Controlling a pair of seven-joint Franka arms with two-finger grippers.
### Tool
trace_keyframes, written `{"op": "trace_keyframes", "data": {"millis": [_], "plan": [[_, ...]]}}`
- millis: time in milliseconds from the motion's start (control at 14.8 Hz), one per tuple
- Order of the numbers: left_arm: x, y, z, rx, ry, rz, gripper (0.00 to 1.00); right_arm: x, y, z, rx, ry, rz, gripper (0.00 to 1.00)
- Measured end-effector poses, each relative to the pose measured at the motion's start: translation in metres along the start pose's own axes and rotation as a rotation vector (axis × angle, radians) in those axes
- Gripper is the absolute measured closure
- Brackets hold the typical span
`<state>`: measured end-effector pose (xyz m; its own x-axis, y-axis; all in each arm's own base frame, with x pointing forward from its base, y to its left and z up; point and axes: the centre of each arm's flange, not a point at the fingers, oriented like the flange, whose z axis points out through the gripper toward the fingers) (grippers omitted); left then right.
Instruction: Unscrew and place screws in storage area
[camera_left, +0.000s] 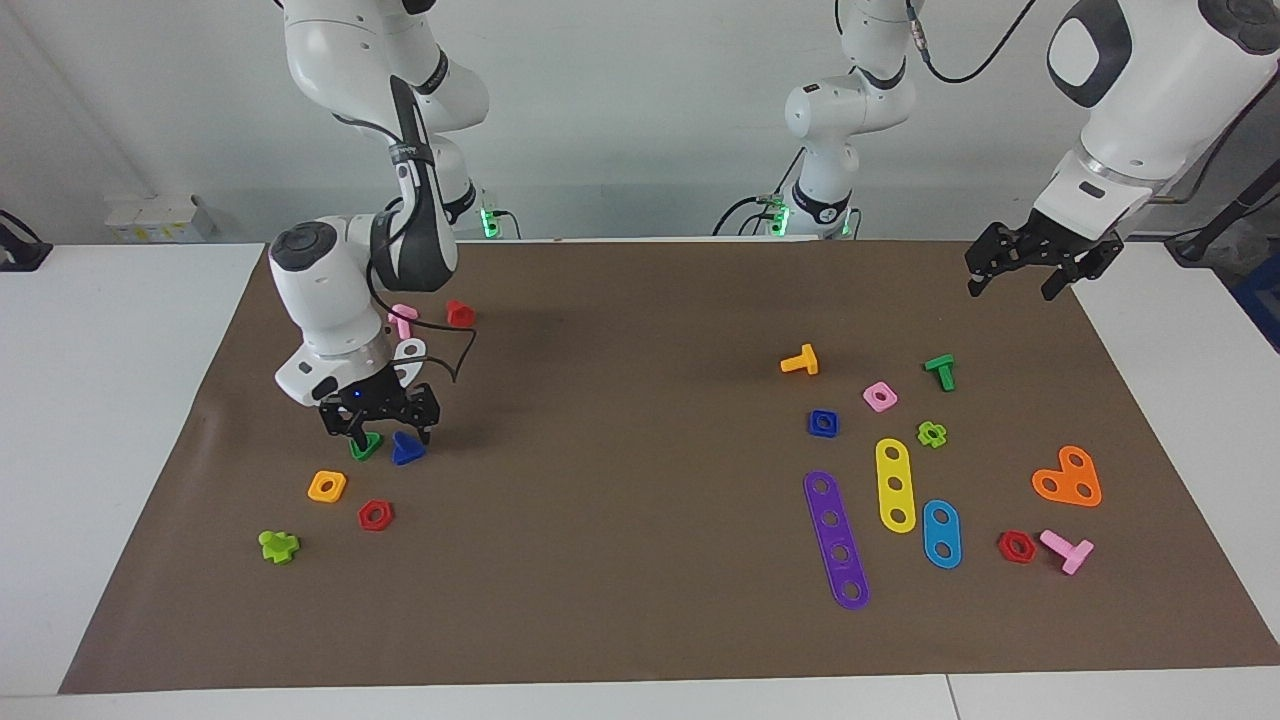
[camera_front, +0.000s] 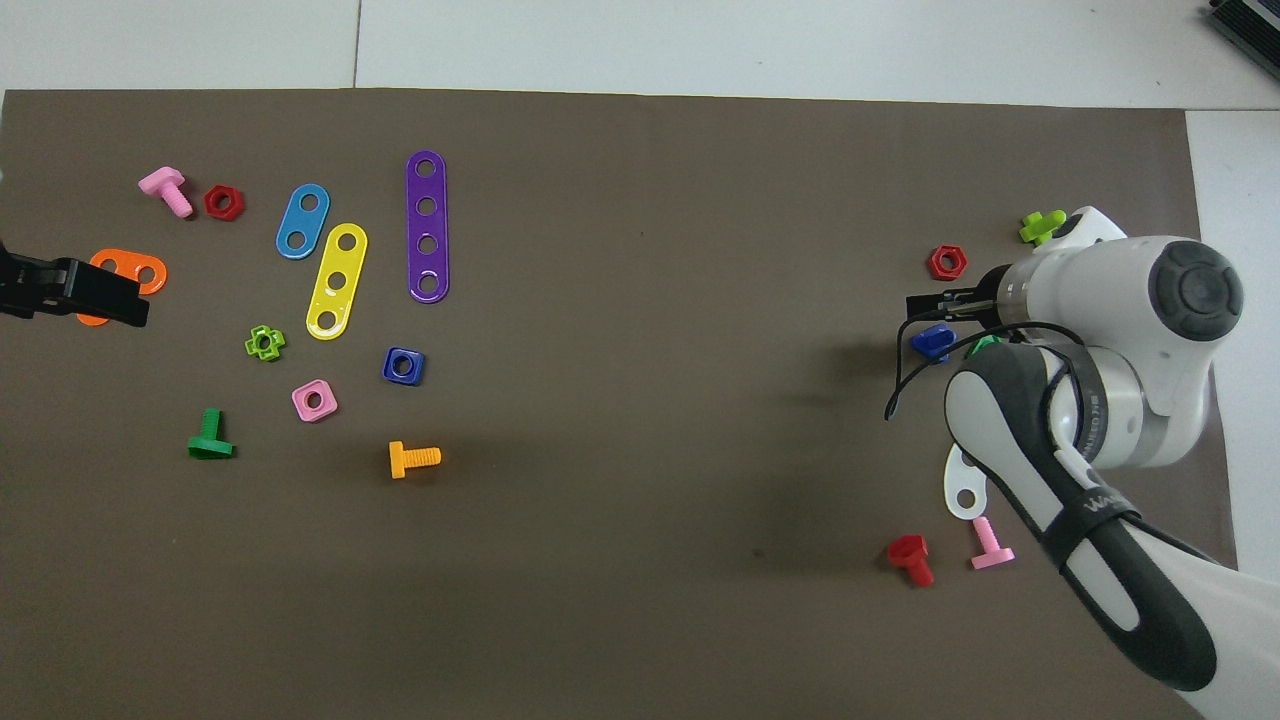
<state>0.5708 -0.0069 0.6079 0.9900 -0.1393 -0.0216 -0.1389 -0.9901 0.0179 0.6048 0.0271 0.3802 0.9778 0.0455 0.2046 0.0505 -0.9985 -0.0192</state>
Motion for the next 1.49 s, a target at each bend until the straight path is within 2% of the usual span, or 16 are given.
{"op": "trace_keyframes", "data": {"millis": [271, 609, 812, 1016, 1490], "plan": [[0.000, 0.000, 0.000, 0.000, 0.000, 0.000, 0.00, 0.011, -0.002, -0.087, 0.026, -0.054, 0.023, 0.00], [0.000, 0.000, 0.000, 0.000, 0.000, 0.000, 0.00, -0.007, 0.022, -0.193, 0.049, -0.182, 0.056, 0.00], [0.000, 0.000, 0.000, 0.000, 0.000, 0.000, 0.00, -0.014, 0.034, -0.209, 0.047, -0.228, 0.073, 0.00], [0.000, 0.000, 0.000, 0.000, 0.000, 0.000, 0.00, -0.013, 0.045, -0.227, 0.022, -0.222, 0.084, 0.00], [0.000, 0.000, 0.000, 0.000, 0.000, 0.000, 0.00, -0.012, 0.053, -0.233, 0.011, -0.216, 0.097, 0.00]]}}
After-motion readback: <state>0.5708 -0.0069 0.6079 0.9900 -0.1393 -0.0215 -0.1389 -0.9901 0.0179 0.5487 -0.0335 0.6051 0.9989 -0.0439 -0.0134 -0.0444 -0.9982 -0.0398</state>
